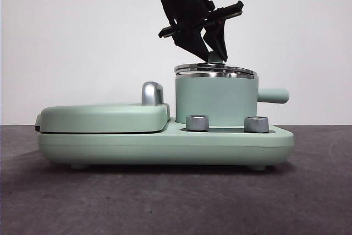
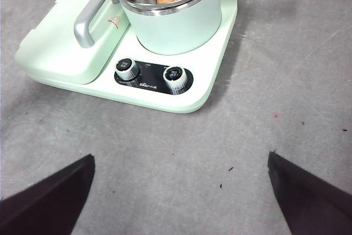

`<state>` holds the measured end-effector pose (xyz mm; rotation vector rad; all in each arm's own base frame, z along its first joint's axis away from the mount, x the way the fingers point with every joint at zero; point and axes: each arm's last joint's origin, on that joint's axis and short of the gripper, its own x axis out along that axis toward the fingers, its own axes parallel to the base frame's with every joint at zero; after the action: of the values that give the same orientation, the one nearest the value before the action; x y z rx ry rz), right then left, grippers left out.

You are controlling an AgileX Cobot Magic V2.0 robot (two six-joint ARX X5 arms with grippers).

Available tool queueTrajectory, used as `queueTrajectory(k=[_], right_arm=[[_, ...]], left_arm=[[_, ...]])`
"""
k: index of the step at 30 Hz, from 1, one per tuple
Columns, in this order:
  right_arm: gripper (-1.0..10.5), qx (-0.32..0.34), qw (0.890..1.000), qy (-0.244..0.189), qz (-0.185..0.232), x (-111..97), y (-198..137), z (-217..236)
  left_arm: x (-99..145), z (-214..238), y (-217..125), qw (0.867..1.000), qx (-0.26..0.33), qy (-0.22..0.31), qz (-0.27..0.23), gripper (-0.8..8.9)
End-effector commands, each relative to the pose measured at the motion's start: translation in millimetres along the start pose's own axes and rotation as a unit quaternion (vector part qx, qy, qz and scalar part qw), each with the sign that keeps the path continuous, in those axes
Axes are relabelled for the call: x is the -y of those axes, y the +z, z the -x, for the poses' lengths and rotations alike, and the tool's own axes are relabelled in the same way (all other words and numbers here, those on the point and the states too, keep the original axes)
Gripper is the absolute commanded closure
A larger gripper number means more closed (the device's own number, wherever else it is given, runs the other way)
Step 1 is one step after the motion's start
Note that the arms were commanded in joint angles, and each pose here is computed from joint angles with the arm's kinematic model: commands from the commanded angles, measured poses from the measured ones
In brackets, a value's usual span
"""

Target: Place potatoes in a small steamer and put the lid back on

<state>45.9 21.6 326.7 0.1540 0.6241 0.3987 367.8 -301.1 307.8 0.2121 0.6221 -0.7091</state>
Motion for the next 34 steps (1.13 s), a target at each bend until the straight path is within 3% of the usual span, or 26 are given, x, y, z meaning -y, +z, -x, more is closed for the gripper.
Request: queueTrajectory(k=[1,34], right_arm=[[4.6,0.007,1.000,0.005,-0.003,-1,2,2],[4.6,0.017,1.000,0.006,-0.016,-1,4,2]], left_arm=[[5,-6,6,1.000,0.020,-0.005,-0.006,7.96],[2,31,30,0.997,0.081,0.000,-0.008,7.97]])
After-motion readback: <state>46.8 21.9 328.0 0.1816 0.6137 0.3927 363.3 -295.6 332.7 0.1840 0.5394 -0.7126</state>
